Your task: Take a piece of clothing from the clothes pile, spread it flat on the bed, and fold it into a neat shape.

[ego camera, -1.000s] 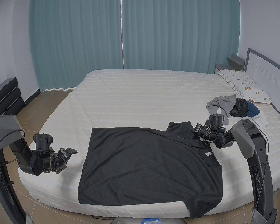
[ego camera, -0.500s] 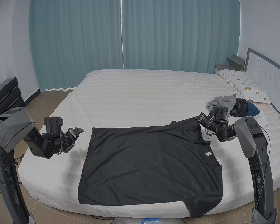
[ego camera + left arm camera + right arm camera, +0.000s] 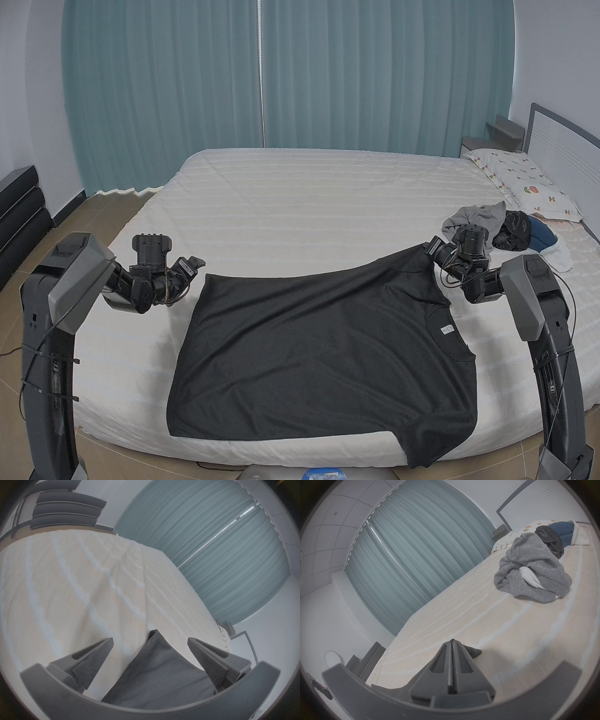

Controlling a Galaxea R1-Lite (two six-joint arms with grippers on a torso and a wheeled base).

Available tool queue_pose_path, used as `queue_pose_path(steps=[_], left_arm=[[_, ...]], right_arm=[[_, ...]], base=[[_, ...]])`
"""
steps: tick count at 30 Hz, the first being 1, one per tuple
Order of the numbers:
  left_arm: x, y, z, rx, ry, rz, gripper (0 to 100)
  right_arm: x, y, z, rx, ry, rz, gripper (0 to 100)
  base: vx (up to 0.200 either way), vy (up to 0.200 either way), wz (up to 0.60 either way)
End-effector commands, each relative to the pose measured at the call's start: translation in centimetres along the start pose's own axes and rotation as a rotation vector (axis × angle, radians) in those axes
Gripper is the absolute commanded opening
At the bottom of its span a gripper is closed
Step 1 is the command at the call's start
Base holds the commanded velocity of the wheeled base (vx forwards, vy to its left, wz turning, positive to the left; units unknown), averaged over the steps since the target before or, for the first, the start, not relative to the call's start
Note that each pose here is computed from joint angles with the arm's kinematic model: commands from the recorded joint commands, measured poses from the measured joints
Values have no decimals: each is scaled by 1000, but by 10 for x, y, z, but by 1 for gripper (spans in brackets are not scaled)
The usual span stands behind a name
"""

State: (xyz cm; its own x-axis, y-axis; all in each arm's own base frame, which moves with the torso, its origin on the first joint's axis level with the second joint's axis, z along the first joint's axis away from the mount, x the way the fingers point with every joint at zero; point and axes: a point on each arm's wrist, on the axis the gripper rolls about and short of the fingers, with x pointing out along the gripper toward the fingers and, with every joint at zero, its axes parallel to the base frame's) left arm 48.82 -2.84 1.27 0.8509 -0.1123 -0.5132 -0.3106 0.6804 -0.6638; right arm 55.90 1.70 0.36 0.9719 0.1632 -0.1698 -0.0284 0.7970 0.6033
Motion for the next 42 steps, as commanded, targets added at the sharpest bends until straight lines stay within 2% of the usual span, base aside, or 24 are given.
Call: queue_pose_path(steps=[1,6,11,12,20,26,30,35,36,42], left_arm=[[29,-1,-23,17,47,25,100],[31,-17,-25,29,37,-12,100],[37,-21,-28,38,39,-20,100],[39,-21,-29,37,40,-16,0],[53,-18,-28,37,41,19,0],[51,-21,-11,24,-56,37,0],[48,-23,7,-27,-136,32,0],[47,-22,19,-60,-168,25,0],[46,-22,22,-61,-174,21,0],[47,-25,25,-64,-201,-7,0]], right_arm=[[2,-2,-5,0,-2,-5,0],[2,-2,-4,0,-13,-17,0],[1,-1,-4,-1,-17,-18,0],[2,-2,-5,0,-15,-20,0],[2,-2,-6,0,-13,-20,0],[2,-1,-5,-1,-15,-16,0],[2,2,-1,-6,-48,9,0],[-1,11,12,-19,-105,50,0],[-4,18,23,-24,-131,77,0],[-7,24,32,-36,-147,109,0]], base=[[0,0,0],[0,0,0],[0,0,0],[0,0,0],[0,0,0],[0,0,0],[0,0,0],[0,0,0],[0,0,0],[0,0,0]])
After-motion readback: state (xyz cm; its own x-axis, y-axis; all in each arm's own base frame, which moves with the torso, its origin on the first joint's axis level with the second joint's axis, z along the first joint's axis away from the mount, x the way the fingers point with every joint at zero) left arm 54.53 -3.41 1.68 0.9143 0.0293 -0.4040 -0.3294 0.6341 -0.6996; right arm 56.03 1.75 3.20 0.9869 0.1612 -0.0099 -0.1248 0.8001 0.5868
